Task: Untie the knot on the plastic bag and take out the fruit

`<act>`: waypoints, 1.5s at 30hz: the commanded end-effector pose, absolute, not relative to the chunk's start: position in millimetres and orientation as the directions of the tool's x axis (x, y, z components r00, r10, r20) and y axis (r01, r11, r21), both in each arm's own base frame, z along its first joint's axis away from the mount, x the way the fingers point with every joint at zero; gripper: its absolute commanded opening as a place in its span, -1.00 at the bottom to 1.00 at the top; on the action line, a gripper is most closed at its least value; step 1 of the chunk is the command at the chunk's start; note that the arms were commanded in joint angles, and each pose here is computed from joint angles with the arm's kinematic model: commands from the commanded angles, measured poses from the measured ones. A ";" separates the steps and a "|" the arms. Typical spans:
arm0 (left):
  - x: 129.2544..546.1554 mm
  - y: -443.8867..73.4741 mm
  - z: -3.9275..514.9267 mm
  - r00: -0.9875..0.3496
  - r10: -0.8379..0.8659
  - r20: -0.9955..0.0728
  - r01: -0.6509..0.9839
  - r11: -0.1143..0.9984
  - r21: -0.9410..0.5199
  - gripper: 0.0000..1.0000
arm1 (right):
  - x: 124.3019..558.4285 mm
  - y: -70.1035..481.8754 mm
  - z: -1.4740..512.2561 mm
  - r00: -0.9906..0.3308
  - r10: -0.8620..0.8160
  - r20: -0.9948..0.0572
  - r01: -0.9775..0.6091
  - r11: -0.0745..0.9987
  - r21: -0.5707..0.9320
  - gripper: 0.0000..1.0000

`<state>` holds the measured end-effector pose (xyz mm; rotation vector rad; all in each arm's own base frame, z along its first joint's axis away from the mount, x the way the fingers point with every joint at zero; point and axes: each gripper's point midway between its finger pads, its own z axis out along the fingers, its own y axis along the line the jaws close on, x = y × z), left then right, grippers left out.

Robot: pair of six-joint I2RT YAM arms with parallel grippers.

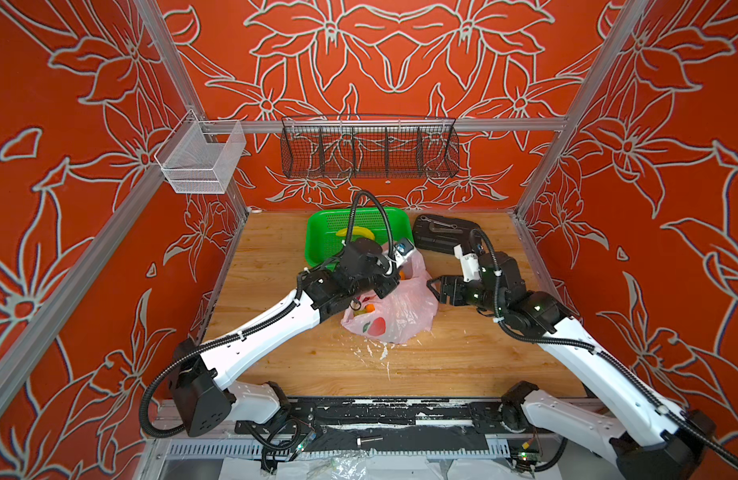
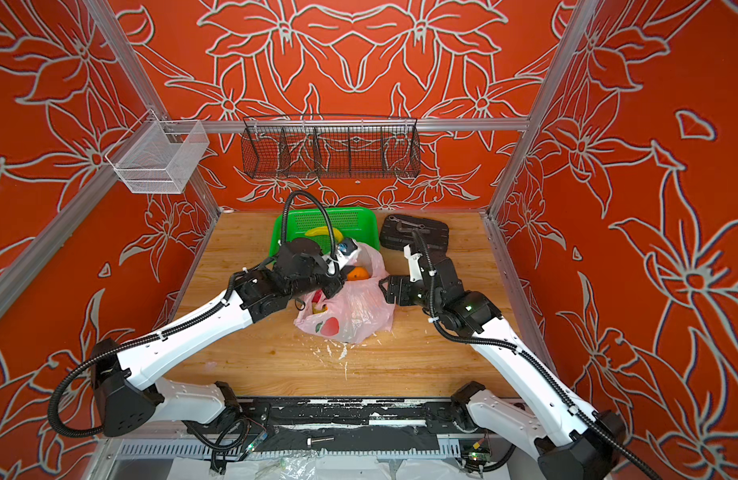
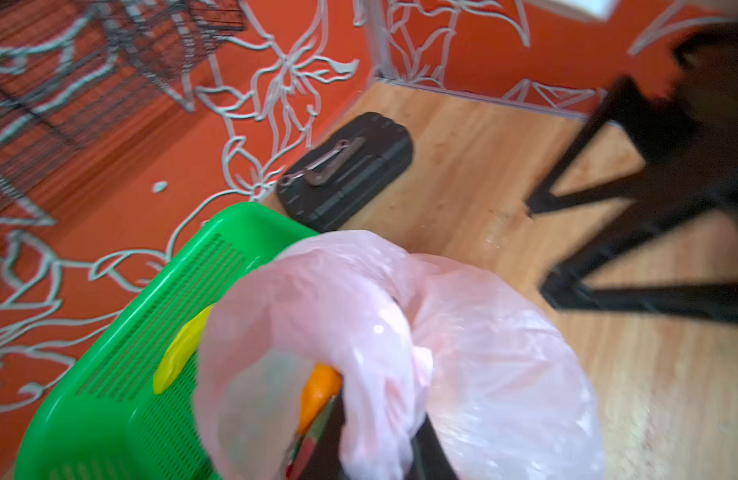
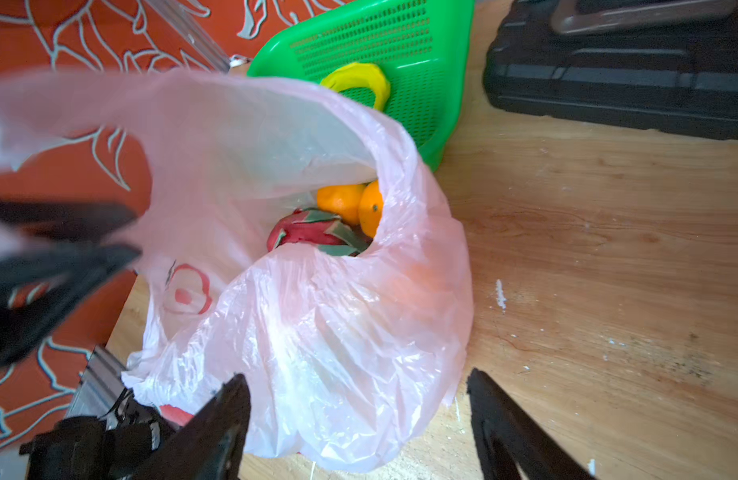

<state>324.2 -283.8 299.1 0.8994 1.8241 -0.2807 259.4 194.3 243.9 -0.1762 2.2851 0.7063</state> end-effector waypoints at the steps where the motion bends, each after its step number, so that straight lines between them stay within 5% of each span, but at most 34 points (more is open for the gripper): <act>1: 341.5 -260.1 319.3 -0.248 0.329 -0.911 0.566 0.812 0.139 -0.63 | 260.5 219.2 263.8 -0.652 -0.003 -0.758 -0.426 0.829 0.363 0.67; 9: 358.1 -223.5 304.7 -0.447 0.152 -0.881 0.455 0.887 -0.077 -0.63 | 265.8 284.9 254.0 -0.665 -0.127 -0.736 -0.533 0.771 0.349 0.72; 21: 365.3 -197.5 275.1 -0.562 0.044 -0.826 0.383 0.899 -0.213 -0.63 | 289.8 305.8 195.9 -0.782 -0.202 -0.590 -0.303 0.950 0.078 0.72; 24: 373.0 -187.5 266.0 -0.581 0.039 -0.813 0.343 0.917 -0.201 -0.63 | 280.4 308.1 188.1 -0.796 -0.272 -0.541 -0.334 0.943 0.016 0.51; 28: 385.1 -166.4 248.9 -0.642 -0.022 -0.766 0.263 0.933 -0.247 -0.64 | 260.7 301.1 178.6 -0.805 -0.291 -0.517 -0.371 0.927 0.055 -0.22; 32: 390.4 -155.7 237.2 -0.667 -0.046 -0.744 0.224 0.940 -0.259 -0.64 | 238.3 281.7 172.6 -0.807 -0.271 -0.524 -0.382 0.917 0.114 -0.62; 45: 370.8 -134.5 185.9 -0.753 -0.072 -0.654 0.137 0.955 -0.263 -0.66 | 158.9 231.5 82.1 -0.925 -0.270 -0.266 -0.328 0.923 0.202 -0.54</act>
